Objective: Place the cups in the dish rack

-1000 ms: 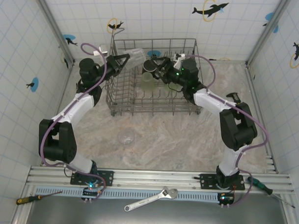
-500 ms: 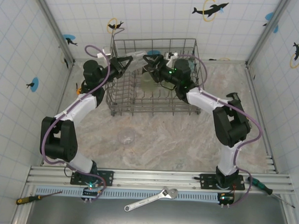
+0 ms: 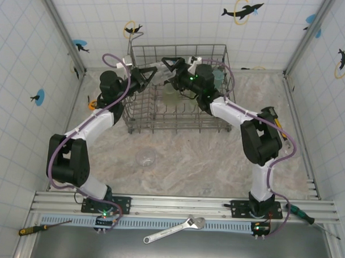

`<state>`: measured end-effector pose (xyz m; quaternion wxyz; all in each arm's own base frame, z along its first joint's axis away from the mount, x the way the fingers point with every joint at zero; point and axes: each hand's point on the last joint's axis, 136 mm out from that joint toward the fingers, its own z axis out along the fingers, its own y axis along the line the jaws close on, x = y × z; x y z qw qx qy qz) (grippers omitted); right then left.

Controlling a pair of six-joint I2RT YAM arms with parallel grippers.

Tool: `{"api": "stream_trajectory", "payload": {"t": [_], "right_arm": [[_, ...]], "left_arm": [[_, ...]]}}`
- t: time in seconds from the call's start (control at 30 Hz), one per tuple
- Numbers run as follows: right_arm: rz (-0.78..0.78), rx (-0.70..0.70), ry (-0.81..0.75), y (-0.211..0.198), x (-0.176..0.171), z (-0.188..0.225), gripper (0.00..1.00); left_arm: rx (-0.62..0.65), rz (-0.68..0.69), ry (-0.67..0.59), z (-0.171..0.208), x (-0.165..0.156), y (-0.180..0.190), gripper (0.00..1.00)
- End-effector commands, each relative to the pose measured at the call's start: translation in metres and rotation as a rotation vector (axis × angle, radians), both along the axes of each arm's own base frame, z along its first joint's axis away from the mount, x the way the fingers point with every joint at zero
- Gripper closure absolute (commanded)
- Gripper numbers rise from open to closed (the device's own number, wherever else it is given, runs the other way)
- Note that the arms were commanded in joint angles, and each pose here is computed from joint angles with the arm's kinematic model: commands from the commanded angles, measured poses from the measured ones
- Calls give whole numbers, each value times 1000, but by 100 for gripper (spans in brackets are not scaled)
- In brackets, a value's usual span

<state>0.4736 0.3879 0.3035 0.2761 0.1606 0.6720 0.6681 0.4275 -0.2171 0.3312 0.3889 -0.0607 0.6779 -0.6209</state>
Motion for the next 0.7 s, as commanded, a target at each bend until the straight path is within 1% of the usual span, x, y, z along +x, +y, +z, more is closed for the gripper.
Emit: {"api": "stream_trajectory", "payload": {"t": [0.0,0.03,0.1,0.23,0.27,0.33,0.4,0.47,0.53,0.67], "right_arm": [[-22,15,20,5,8,0,21],[-18,15,32,7,7,-3,24],[-17,13,41,8,8,-6,29],[-17,13,40,7,9,-8,48],[-18,12,33,6,9,-7,52],[-17,8,20,5,9,-4,57],[-19,4,2,2,10,-1,61],[-22,-6,-16,-1,11,1,65],[-21,-13,-31,-4,11,4,68],[0,-29,-75,-6,11,6,70]], "left_arm": [[1,-13,-37,3,-2,-7,100],[1,-15,-35,2,-2,-8,100],[2,-23,-35,2,-2,-10,100],[4,-33,-36,3,-3,-13,100],[6,-32,-38,4,-3,-13,98],[27,-30,-47,6,-3,-12,82],[50,-15,-55,9,-3,-11,71],[70,8,-66,12,-3,-8,57],[90,21,-78,16,-3,-6,44],[127,52,-90,23,-4,-1,25]]}}
